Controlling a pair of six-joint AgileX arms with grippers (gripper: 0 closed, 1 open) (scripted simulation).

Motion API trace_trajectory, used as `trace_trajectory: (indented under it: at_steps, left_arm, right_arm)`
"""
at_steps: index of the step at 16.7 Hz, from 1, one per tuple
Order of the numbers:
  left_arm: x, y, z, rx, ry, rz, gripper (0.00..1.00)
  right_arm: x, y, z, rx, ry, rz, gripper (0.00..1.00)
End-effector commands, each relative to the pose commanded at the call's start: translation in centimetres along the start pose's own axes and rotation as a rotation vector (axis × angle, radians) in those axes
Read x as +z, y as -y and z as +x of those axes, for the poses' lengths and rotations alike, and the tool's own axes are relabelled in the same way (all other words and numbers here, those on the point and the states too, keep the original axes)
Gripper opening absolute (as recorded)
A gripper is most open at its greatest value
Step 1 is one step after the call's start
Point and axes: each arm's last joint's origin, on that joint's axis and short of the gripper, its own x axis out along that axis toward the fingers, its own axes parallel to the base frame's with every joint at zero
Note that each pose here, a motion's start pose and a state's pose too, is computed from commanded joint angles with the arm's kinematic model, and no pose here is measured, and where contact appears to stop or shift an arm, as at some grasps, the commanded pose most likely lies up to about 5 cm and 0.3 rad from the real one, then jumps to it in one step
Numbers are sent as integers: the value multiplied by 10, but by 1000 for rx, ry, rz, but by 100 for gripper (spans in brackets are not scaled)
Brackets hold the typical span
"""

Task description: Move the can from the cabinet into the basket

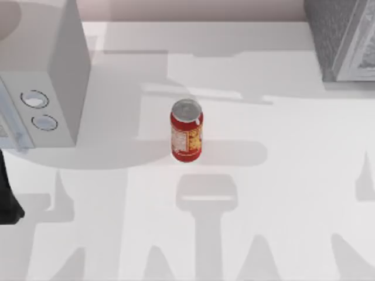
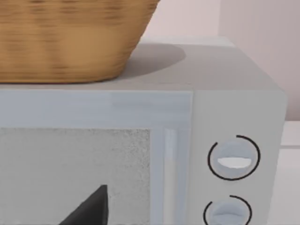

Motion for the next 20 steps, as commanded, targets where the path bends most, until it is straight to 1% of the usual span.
trace_trajectory:
  at_steps: [3,7,13,16,20]
  left_arm:
    - [0,0,0,0,0,0,100]
    - [0,0,0,0,0,0,100]
    - [0,0,0,0,0,0,100]
    - [0,0,0,0,0,0,100]
    - [0,0,0,0,0,0,100]
  right_arm:
    - [5,29,20,-1,-27,6,100]
    - [0,81,38,-1,-42,13,100]
    - [-23,152,33,1,-42,11,100]
    - [-32,170,26,2,-41,7,100]
    - [-34,173,25,2,-40,6,100]
